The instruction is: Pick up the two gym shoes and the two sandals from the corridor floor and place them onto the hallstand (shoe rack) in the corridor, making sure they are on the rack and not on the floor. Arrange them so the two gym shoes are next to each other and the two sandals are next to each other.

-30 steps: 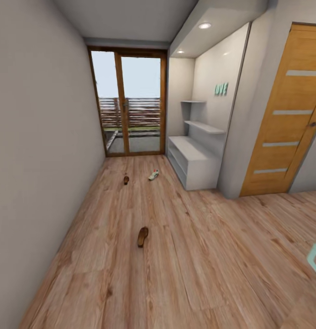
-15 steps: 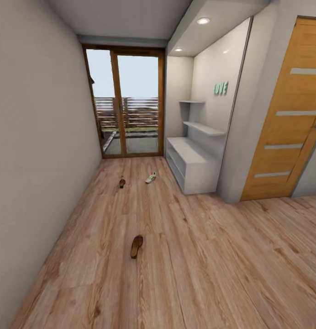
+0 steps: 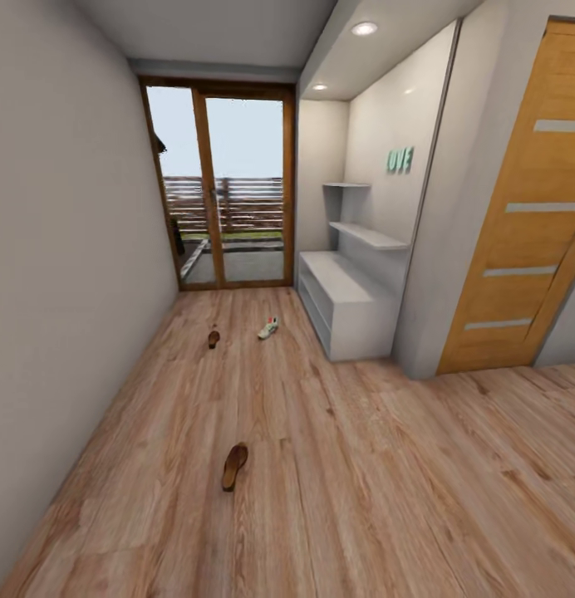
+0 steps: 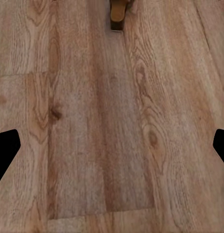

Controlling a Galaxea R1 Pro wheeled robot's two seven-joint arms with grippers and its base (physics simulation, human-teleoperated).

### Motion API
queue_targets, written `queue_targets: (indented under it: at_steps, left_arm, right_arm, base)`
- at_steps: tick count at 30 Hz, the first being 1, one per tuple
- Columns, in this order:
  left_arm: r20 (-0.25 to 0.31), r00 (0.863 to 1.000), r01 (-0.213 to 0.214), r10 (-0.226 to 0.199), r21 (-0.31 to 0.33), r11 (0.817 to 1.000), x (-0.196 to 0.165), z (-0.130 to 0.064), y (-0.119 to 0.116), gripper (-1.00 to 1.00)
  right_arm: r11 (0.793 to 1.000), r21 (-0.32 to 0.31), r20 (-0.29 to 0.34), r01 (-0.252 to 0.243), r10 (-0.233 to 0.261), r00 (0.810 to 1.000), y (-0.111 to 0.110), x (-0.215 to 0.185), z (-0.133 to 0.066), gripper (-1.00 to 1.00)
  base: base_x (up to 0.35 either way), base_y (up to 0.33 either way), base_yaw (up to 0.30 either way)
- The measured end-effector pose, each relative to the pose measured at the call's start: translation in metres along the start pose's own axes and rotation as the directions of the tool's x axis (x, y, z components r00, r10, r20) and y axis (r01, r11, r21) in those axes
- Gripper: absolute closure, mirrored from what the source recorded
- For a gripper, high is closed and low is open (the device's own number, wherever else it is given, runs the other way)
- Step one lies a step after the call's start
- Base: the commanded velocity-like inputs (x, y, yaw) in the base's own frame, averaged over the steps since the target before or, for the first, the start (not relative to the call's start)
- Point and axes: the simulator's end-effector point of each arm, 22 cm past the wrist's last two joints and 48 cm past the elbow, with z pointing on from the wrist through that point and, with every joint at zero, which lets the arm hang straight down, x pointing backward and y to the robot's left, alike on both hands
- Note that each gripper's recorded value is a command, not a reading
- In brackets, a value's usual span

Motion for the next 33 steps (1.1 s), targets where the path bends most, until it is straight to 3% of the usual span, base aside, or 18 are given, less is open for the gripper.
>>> queue_targets:
  at_steps: [33]
  left_arm:
    - [0.0,1.0,0.0,0.0,-0.001,1.0,-0.0002,0.0,0.0007,-1.0]
  right_arm:
    - [1.0,0.0,0.001,0.0,0.0,1.0,0.0,-0.0005,0.0001,-1.0]
  base:
    - [0.283,-0.139,0.0]
